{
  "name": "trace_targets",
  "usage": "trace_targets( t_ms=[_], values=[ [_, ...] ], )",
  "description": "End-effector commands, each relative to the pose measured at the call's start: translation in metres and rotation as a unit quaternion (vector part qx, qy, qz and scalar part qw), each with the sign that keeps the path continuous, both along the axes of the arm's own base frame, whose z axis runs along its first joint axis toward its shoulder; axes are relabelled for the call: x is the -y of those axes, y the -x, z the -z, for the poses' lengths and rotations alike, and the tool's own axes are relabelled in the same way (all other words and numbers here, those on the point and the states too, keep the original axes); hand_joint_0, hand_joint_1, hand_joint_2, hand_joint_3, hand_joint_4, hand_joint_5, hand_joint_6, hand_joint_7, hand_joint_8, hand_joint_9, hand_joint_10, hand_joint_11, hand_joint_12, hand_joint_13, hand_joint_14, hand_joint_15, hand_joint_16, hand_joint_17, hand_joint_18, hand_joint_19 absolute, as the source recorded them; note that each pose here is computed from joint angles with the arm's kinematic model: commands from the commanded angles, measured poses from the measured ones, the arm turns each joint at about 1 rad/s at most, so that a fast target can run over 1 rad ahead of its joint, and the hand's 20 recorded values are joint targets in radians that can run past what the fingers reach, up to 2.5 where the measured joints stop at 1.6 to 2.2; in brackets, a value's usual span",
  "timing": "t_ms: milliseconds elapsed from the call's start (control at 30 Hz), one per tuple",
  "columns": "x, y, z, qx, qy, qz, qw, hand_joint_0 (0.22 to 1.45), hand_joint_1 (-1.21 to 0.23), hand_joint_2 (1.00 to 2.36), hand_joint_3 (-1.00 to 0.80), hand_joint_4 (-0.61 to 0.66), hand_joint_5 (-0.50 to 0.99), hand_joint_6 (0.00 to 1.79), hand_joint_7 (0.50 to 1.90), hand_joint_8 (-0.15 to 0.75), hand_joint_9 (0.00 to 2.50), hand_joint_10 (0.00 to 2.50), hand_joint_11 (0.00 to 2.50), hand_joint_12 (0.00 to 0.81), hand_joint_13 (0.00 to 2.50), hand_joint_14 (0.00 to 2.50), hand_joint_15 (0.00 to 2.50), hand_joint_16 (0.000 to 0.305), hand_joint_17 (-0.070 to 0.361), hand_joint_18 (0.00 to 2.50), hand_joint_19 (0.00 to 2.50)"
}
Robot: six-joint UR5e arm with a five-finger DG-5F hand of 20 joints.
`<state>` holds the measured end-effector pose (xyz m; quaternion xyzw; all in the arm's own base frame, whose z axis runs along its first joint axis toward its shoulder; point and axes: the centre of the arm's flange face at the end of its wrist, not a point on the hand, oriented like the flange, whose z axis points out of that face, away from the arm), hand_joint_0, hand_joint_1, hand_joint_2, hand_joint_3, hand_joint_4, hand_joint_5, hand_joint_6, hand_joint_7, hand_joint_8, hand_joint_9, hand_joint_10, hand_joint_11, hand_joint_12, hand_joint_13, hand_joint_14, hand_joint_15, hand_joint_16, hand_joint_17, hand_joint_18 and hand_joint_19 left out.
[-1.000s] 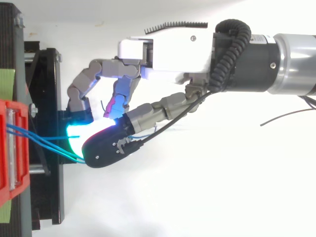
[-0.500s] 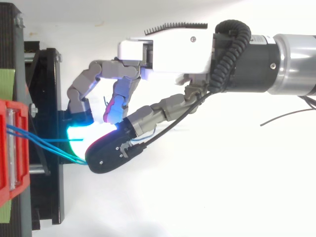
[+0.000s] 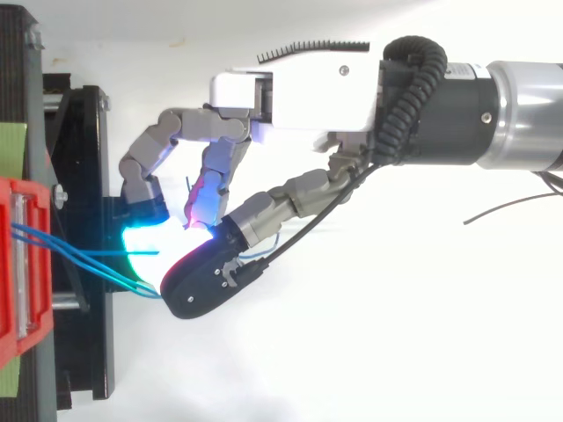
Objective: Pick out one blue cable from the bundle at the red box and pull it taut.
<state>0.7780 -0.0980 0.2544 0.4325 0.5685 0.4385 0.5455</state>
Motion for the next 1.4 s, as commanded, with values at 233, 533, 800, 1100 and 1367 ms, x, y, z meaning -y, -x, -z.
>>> trace_targets(
  t_ms=[233,533,800,1100,1367],
  values=[
    [-0.001,0.000,0.000,0.002,-0.006,-0.003,1.0000,0.78,-0.80,1.00,-0.50,-0.23,-0.15,0.97,1.06,0.233,1.22,0.03,0.85,0.319,1.04,0.02,0.61,0.049,0.111,0.85,0.71],
    [-0.002,0.000,0.001,-0.001,-0.005,-0.009,0.9999,0.78,-0.80,1.00,-0.50,-0.23,-0.15,0.97,1.07,0.233,1.23,0.03,0.84,0.317,1.05,0.02,0.62,0.049,0.110,0.86,0.71],
    [-0.005,0.010,0.006,-0.045,-0.007,-0.019,0.9988,0.77,-0.80,1.00,-0.50,-0.22,-0.15,0.97,1.06,0.233,1.23,0.03,0.85,0.316,1.05,0.02,0.62,0.049,0.109,0.85,0.71],
    [-0.006,0.024,-0.018,-0.067,0.008,-0.025,0.9974,0.76,-0.80,1.00,-0.50,-0.21,-0.15,0.97,1.05,0.234,1.23,0.03,0.84,0.320,1.05,0.02,0.61,0.049,0.110,0.85,0.71],
    [-0.008,0.031,-0.027,-0.083,0.004,-0.027,0.9962,0.74,-0.78,1.00,-0.50,-0.17,-0.15,0.97,0.98,0.228,1.23,0.03,0.85,0.321,1.05,0.03,0.62,0.049,0.110,0.85,0.72]
  ],
)
